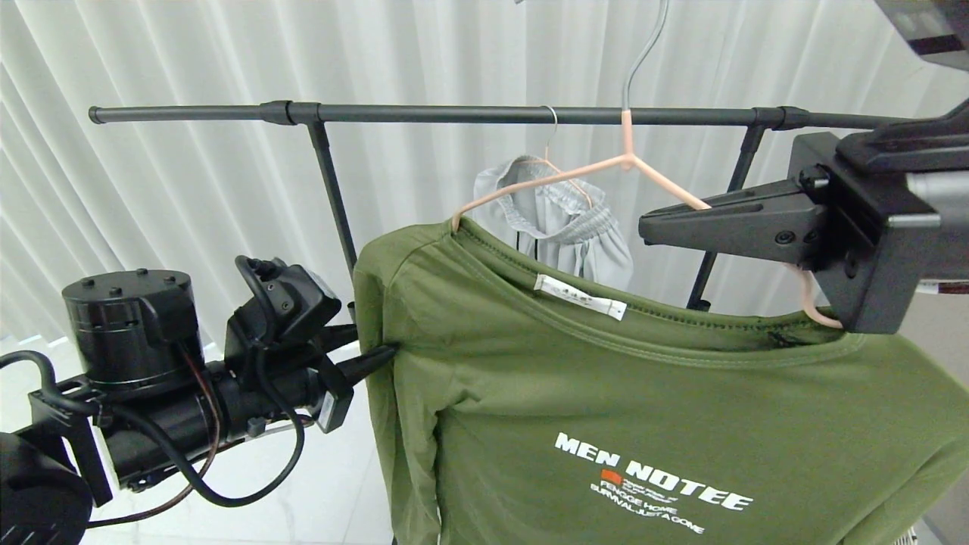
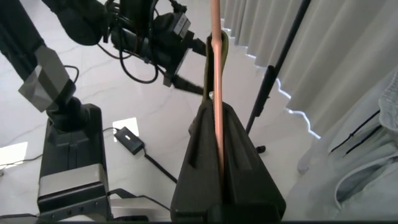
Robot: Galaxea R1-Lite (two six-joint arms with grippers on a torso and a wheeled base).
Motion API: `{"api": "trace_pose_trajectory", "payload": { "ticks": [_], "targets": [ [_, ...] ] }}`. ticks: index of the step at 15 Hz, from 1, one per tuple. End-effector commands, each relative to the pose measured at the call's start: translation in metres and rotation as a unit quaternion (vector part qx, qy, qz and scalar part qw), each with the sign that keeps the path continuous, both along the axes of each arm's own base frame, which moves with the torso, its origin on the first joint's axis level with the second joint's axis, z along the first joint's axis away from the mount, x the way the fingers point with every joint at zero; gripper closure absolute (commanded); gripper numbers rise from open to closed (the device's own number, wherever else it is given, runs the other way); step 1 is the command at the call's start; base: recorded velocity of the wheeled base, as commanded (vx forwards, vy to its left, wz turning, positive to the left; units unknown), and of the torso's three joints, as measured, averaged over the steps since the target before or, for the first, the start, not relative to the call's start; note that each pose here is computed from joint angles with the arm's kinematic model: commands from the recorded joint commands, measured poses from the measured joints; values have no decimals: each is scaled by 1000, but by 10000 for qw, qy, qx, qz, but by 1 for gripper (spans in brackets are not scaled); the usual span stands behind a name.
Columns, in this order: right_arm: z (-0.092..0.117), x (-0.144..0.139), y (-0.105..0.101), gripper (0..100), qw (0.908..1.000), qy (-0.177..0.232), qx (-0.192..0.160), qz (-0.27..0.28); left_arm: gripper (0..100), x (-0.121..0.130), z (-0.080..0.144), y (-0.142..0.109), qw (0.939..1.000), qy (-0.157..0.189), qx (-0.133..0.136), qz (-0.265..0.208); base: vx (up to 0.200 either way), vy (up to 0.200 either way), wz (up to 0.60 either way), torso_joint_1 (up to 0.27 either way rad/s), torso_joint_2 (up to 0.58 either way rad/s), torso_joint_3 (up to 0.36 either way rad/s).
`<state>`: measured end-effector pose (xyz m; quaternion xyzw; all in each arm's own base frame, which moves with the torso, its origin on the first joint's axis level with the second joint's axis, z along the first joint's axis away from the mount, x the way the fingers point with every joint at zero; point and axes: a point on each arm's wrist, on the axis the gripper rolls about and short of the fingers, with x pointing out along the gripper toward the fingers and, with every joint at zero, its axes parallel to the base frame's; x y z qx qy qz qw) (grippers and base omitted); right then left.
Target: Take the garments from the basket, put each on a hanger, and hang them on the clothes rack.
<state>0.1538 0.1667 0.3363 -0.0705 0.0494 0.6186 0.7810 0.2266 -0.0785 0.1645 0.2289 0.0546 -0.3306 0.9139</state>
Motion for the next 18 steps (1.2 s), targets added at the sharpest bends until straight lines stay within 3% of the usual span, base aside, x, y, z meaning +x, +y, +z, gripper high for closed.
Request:
{"api": "trace_pose_trajectory", "payload": {
  "ticks": [1, 5, 10, 12, 18],
  "targets": [
    [0, 1, -1, 100, 10000, -4, -4, -46, 100, -1, 1, 2, 10000, -21, -8, 38, 0, 0, 0, 0, 0, 0],
    [-4, 11, -7, 100, 9995, 58, -61, -291, 100, -3, 2, 4, 9999, -130, -12, 102, 0, 0, 0, 0, 0, 0],
    [-21, 20, -24, 100, 9961, 389, -358, -700, 100, -1, 12, 6, 9947, -912, -200, 421, 0, 0, 0, 0, 0, 0],
    [-25, 19, -24, 100, 9952, 501, -480, -686, 100, -1, 16, 6, 9931, -1063, -252, 422, 0, 0, 0, 0, 0, 0],
    [-26, 24, -29, 100, 9935, 552, -527, -842, 100, -3, 11, 6, 9939, -996, -206, 418, 0, 0, 0, 0, 0, 0]
  ]
}}
